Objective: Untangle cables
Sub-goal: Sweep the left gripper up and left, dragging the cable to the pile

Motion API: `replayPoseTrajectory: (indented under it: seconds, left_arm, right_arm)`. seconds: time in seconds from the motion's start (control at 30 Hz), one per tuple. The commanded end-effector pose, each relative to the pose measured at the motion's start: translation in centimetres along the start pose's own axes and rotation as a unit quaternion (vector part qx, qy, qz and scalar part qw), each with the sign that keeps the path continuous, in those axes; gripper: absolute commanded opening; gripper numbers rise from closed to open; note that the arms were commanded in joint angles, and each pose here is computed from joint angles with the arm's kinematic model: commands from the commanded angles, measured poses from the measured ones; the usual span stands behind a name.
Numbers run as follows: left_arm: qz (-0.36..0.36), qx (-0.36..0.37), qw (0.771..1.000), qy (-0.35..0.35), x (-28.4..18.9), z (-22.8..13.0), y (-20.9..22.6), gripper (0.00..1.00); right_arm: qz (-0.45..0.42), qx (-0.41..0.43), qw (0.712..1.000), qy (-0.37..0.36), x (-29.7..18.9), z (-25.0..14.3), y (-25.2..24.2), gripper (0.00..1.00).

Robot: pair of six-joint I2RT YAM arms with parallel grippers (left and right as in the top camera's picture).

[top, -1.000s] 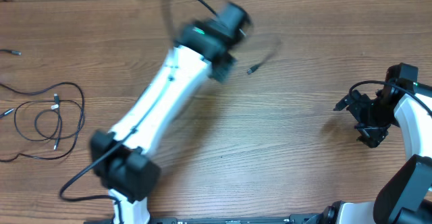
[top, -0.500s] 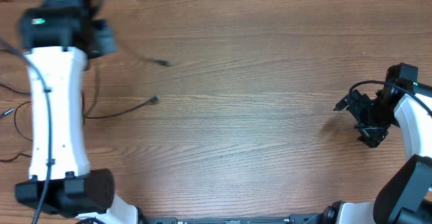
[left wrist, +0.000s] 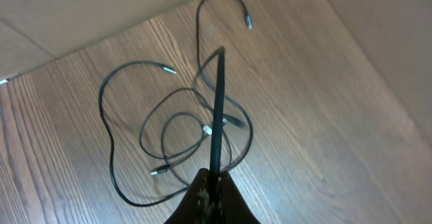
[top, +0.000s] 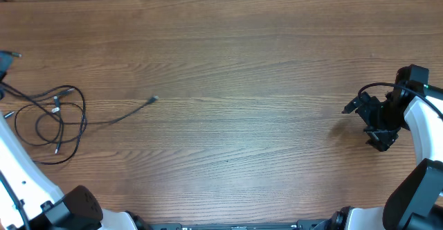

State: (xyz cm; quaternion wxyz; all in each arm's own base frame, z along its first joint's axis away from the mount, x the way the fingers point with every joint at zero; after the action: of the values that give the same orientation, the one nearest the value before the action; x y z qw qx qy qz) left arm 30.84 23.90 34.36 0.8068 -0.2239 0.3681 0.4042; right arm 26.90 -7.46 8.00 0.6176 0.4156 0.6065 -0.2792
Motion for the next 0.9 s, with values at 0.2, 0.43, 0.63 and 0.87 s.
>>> replayPoseTrajectory:
  seconds: [0.2,0.43,0.63,0.87]
  left_arm:
    - [-0.037,-0.032,0.999,-0.008,-1.3,0.5,-0.2,0.04]
    - [-0.086,-0.026,0.996,0.024,-1.5,-0.7,-1.8,1.0]
    - [-0.103,-0.02,0.994,0.043,-1.6,-1.6,-2.6,1.0]
    - [-0.117,0.016,0.992,0.053,-2.1,-2.8,-4.7,0.99]
  right_arm:
    - [0.003,-0.003,1.0,0.0,0.0,-0.1,0.0,1.0]
    - [0.003,-0.003,1.0,0.0,0.0,-0.1,0.0,1.0]
    - [0.003,-0.003,1.0,0.0,0.0,-0.1,0.0,1.0]
    - [0.003,-0.003,1.0,0.0,0.0,-0.1,0.0,1.0]
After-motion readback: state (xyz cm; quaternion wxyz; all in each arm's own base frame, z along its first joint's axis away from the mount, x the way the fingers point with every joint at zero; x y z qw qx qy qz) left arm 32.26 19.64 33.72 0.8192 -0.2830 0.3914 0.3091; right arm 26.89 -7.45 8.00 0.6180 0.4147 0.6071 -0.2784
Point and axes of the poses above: each gripper's point midway between its finger pads, its own x axis out along the fingers, its own y axis along the line the jaws close on, z = x × y, the point moved 1 cm from there along -x, back along the fingers, and after that the axes turned 8 degrees about x, right-handed, at the moved point
